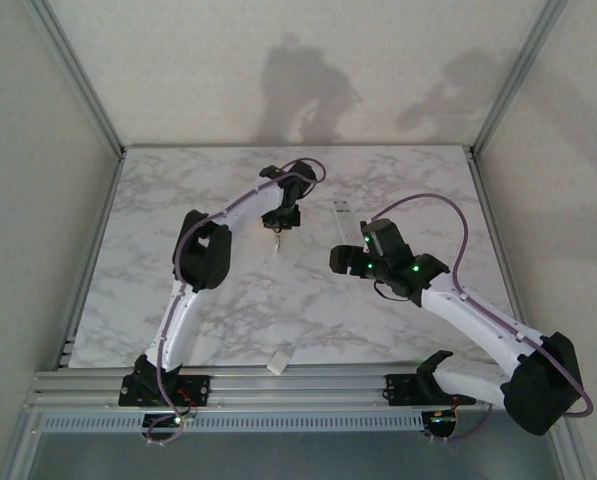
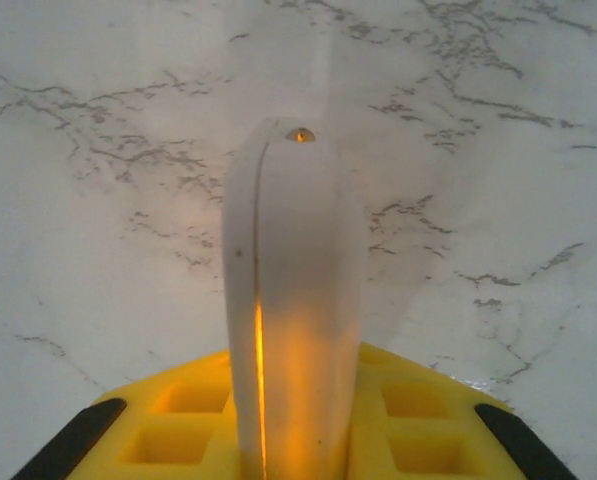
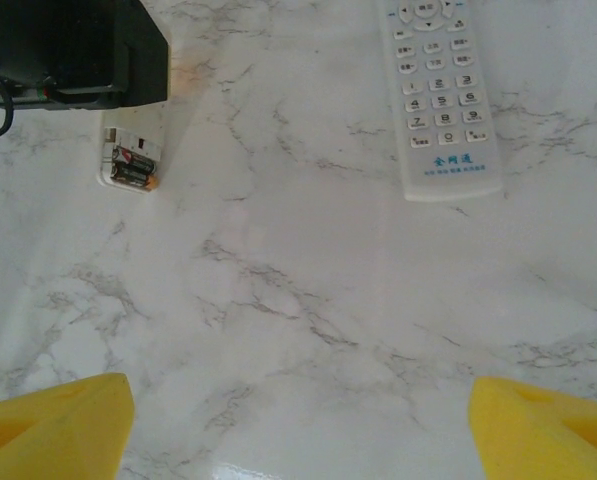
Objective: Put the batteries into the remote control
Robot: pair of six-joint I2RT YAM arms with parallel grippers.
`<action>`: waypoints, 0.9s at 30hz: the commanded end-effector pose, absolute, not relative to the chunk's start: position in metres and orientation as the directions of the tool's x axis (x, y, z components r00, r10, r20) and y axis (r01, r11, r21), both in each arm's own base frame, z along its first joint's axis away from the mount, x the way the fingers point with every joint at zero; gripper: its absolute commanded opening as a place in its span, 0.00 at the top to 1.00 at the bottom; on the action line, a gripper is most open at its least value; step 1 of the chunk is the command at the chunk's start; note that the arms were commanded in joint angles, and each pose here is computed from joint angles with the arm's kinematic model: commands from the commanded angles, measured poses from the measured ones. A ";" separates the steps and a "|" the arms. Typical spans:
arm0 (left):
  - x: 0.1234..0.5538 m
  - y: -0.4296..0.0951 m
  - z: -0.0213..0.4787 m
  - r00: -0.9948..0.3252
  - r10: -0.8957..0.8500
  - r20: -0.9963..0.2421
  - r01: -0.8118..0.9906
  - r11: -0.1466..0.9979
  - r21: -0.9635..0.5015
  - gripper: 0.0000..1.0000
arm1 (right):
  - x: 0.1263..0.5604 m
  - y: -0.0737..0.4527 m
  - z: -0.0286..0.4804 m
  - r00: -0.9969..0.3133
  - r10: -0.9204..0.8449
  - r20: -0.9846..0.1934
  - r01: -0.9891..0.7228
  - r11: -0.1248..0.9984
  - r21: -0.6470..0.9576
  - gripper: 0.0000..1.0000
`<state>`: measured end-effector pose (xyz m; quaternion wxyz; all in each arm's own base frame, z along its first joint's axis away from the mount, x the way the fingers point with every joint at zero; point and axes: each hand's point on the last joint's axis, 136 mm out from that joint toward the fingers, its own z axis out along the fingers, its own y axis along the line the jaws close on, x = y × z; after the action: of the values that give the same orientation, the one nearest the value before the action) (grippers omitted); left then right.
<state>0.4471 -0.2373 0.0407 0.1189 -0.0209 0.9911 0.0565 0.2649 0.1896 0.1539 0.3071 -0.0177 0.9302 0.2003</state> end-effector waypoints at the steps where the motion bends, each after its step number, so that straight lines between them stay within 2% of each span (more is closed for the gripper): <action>1: 0.439 -0.237 0.026 -0.982 0.003 -0.190 -0.029 0.985 0.169 0.96 | 0.263 0.183 0.159 -0.810 0.093 -0.579 -0.163 0.913 0.374 0.13; 3: 0.445 -0.247 0.037 -0.972 -0.017 -0.233 -0.041 0.994 0.102 1.00 | 0.263 0.182 0.155 -0.813 0.104 -0.572 -0.155 0.910 0.386 0.12; 9: 0.445 -0.252 0.089 -0.903 -0.179 -0.390 -0.118 0.978 -0.175 1.00 | 0.254 0.194 0.148 -0.841 0.086 -0.534 -0.191 0.877 0.441 0.12; 15: 0.402 -0.212 0.102 -0.804 -0.458 -0.380 -0.272 0.851 -0.450 1.00 | 0.248 0.204 0.147 -0.859 0.098 -0.503 -0.198 0.842 0.502 0.12; 18: 0.371 -0.180 0.095 -0.753 -0.528 -0.392 -0.341 0.823 -0.454 1.00 | 0.244 0.214 0.145 -0.879 0.097 -0.467 -0.199 0.815 0.544 0.12; 20: 0.351 -0.166 0.084 -0.729 -0.561 -0.391 -0.371 0.805 -0.464 0.96 | 0.240 0.222 0.143 -0.885 0.088 -0.457 -0.211 0.799 0.562 0.13; 25: 0.322 -0.149 0.064 -0.692 -0.608 -0.389 -0.397 0.771 -0.498 0.84 | 0.223 0.232 0.133 -0.887 0.033 -0.460 -0.221 0.845 0.487 0.12; 27: 0.314 -0.146 0.060 -0.694 -0.603 -0.392 -0.395 0.775 -0.494 0.76 | 0.201 0.246 0.129 -0.884 -0.047 -0.465 -0.282 0.847 0.450 0.12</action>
<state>0.3047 -0.1448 0.0465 0.2330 -0.2608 0.9225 -0.1634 0.2158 0.2399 0.1351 0.2278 -0.0744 0.9276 0.2867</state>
